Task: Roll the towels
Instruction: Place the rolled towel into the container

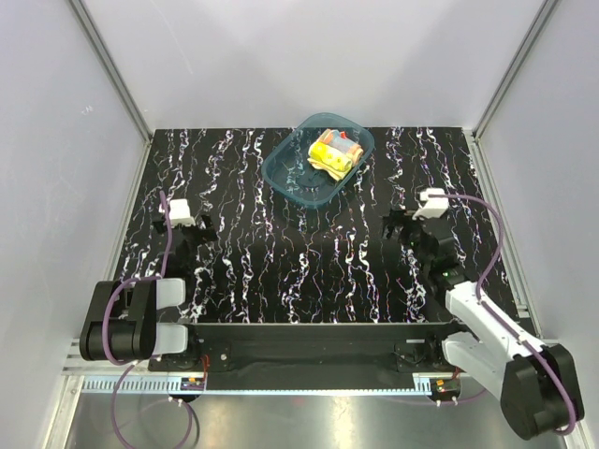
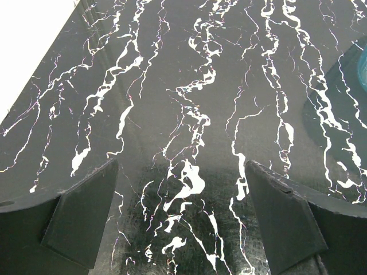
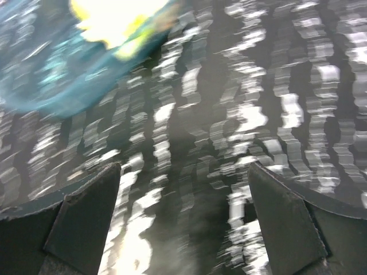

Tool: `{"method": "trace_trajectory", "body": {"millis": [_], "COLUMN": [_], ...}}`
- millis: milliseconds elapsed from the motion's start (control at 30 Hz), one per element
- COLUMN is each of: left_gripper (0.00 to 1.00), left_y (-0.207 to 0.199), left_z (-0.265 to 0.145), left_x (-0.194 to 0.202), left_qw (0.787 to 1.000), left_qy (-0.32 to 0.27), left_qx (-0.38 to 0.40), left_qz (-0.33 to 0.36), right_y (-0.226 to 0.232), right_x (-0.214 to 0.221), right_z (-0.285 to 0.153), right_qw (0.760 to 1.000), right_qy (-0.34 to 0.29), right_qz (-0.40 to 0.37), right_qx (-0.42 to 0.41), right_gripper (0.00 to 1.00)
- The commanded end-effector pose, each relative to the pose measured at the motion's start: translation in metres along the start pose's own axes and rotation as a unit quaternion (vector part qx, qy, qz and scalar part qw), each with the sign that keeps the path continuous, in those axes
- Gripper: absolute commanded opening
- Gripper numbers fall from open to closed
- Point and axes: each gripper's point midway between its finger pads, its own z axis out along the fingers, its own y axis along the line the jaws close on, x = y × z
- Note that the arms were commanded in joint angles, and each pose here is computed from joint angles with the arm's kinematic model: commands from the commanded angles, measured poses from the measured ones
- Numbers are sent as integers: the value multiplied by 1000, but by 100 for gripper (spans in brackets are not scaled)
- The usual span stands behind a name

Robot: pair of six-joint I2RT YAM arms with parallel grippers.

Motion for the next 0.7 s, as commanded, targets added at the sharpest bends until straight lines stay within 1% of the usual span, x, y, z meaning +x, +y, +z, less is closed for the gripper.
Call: {"method": "trace_trajectory", "body": {"millis": [0, 33, 100, 133, 200, 233, 267, 300, 333, 367, 400, 433, 500, 533, 567, 600, 633, 667], "left_gripper": [99, 99, 99, 99, 99, 99, 99, 99, 99, 99, 99, 99, 99, 99, 99, 99, 99, 99], "left_y": [2, 2, 2, 2, 2, 2, 2, 1, 2, 2, 2, 1, 2, 2, 2, 2, 2, 2], "left_z": [6, 6, 6, 6, 6, 6, 6, 6, 6, 6, 6, 6, 7, 6, 6, 6, 6, 6], "left_x": [-28, -29, -28, -28, -29, -28, -29, -28, -28, -28, -29, -29, -29, -29, -28, -29, -28, -28], "left_qw": [999, 999, 999, 999, 999, 999, 999, 999, 999, 999, 999, 999, 999, 999, 999, 999, 999, 999], "left_qy": [-49, -50, -49, -49, -50, -49, -50, -49, -49, -49, -49, -50, -50, -50, -49, -51, -49, -49], "left_qx": [-6, -6, -7, -6, -6, -6, -6, -6, -6, -6, -6, -6, -6, -6, -6, -6, -6, -6], "left_qz": [2, 2, 2, 3, 2, 2, 3, 2, 2, 3, 2, 3, 2, 2, 2, 2, 3, 2], "right_y": [-48, -65, -80, -92, -105, -107, -117, -128, -127, -133, -139, -130, -133, -123, -124, -122, -125, -130], "right_x": [-28, -33, -24, -27, -18, -24, -14, -10, -20, -8, -12, -14, -2, -4, 19, 10, 19, 15], "right_z": [4, 4, 10, 11, 17, 19, 25, 26, 29, 36, 39, 44, 53, 59, 66, 70, 69, 75], "right_qw": [991, 988, 988, 986, 985, 984, 984, 982, 981, 981, 980, 985, 989, 990, 994, 992, 995, 995], "right_qy": [-97, -110, -93, -103, -95, -111, -98, -99, -125, -118, -128, -126, -110, -119, -96, -115, -79, -71], "right_qz": [-16, -10, -5, 0, -1, -4, -9, -4, 5, 31, 28, 5, -5, -10, -12, -13, -12, -10], "right_qx": [86, 107, 121, 131, 144, 141, 151, 160, 146, 150, 148, 115, 102, 68, 56, 45, 56, 67], "right_gripper": [100, 100, 100, 100, 100, 100, 100, 100, 100, 100, 100, 100, 100, 100, 99, 100, 100, 100]}}
